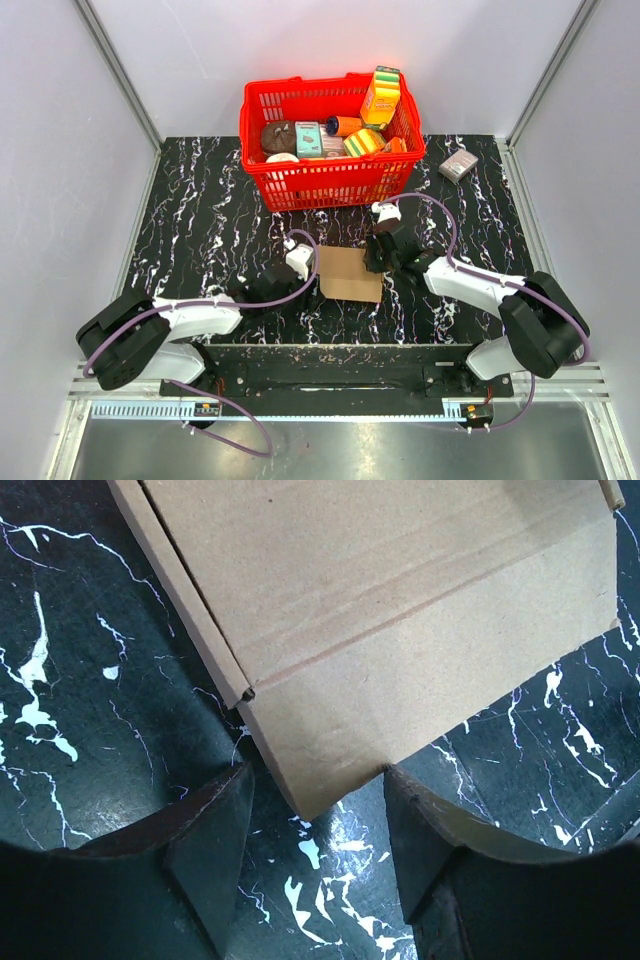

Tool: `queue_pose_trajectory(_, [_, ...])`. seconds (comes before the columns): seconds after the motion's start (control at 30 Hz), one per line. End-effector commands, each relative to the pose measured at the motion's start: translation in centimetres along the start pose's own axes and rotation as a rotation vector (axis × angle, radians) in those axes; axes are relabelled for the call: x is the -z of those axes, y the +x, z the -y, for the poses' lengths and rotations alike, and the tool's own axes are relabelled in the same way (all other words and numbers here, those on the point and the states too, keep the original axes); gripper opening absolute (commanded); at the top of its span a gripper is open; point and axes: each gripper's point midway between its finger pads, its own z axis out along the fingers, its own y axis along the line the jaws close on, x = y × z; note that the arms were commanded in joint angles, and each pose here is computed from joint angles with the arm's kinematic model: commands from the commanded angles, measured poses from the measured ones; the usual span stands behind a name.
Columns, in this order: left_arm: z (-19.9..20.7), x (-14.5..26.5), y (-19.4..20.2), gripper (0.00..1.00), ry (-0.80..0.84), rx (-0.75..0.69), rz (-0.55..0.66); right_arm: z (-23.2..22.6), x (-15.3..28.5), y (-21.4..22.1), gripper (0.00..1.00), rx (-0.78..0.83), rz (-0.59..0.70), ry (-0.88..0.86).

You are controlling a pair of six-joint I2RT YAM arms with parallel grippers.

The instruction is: Fold the paper box

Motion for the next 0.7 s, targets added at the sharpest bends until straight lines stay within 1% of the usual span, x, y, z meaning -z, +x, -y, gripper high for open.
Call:
queue_pose_trajectory(0.0, [0.6, -0.6, -2.8, 0.59, 0.009, -0.024, 0.089, -0.5, -0.2, -0.9, 0.24, 0.011, 0.019, -0.004])
queue_pose_trajectory(0.33, [1.1, -0.9, -2.9, 0.57, 0.028, -0.030, 0.081, -0.4, -0.4, -0.8, 0.24, 0.015, 0.010, 0.000])
queue_pose_trajectory(0.67, [2.3, 0.4, -4.2, 0.58, 0.059, -0.003, 0.079, -0.6, -0.1, -0.8, 0.24, 0.012, 0.007, -0.008])
